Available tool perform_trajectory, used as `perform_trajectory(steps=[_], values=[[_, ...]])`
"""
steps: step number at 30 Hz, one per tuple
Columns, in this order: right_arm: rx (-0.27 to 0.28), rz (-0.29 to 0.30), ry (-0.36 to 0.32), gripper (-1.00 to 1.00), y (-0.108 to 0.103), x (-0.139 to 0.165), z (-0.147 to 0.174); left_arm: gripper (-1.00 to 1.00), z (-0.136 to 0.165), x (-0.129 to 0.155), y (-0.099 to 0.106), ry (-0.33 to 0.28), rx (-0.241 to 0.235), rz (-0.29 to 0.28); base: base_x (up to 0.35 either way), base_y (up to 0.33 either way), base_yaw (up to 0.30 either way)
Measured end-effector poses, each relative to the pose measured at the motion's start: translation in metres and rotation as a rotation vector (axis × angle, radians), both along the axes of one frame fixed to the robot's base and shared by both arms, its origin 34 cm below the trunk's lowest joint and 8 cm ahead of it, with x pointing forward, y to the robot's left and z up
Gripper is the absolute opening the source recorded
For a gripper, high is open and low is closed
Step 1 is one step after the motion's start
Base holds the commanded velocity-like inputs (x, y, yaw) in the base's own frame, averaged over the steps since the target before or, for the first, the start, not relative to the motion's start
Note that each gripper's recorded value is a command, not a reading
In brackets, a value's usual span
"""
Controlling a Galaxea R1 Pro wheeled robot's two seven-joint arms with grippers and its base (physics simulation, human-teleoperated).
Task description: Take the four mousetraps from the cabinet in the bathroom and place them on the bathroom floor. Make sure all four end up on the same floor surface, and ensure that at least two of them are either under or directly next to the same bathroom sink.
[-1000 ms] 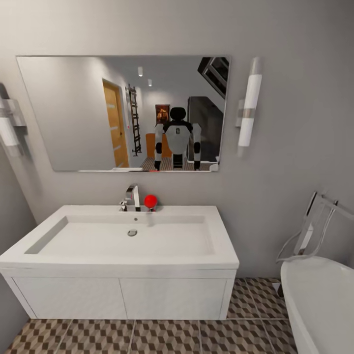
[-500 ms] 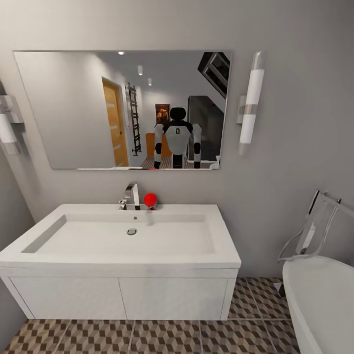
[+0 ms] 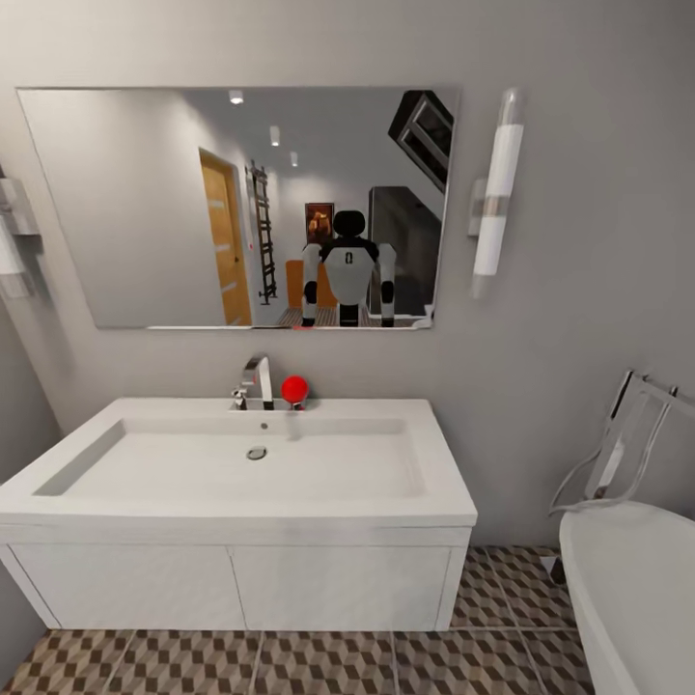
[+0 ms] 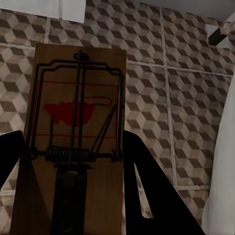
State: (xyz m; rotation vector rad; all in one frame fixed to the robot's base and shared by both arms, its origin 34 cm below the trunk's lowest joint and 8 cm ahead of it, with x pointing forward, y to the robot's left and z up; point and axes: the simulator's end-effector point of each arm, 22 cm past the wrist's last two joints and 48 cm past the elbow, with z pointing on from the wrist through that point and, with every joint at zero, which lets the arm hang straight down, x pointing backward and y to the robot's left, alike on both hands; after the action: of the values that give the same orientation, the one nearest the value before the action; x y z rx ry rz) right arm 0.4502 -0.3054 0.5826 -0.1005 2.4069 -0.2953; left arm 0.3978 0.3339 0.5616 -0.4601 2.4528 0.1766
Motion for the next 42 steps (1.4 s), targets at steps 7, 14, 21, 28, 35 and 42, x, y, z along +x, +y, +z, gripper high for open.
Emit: perform_trajectory(steps=[7,14,21,28,35,42], values=[[0.000,0.000,0.000,-1.00,0.000,0.001,-0.010,-1.00,-0.010,-0.001,0.004,0.005,0.014,0.012,0.066,0.000,0.000],[0.000,0.000,0.000,-1.00,0.000,0.001,-0.021,-1.00,-0.021,0.000,0.005,0.004,0.016,0.014,0.026,0.000,0.000],[0.000,0.000,0.000,-1.00,0.000,0.001,-0.032,-1.00,-0.031,0.000,0.005,0.004,0.017,0.013,0.124,0.000,0.000],[0.000,0.000,0.000,-1.00,0.000,0.001,-0.043,-1.00,-0.043,0.000,0.005,0.004,0.017,0.014,0.010,0.000,0.000],[0.000,0.000,-0.001,-1.00,0.000,0.001,-0.053,-1.00,-0.052,0.000,0.005,0.004,0.017,0.014,0.000,0.000,0.000],[0.000,0.000,-0.001,-1.00,0.000,0.001,-0.053,-1.00,-0.053,0.000,0.004,0.004,0.016,0.012,0.000,0.000,0.000]])
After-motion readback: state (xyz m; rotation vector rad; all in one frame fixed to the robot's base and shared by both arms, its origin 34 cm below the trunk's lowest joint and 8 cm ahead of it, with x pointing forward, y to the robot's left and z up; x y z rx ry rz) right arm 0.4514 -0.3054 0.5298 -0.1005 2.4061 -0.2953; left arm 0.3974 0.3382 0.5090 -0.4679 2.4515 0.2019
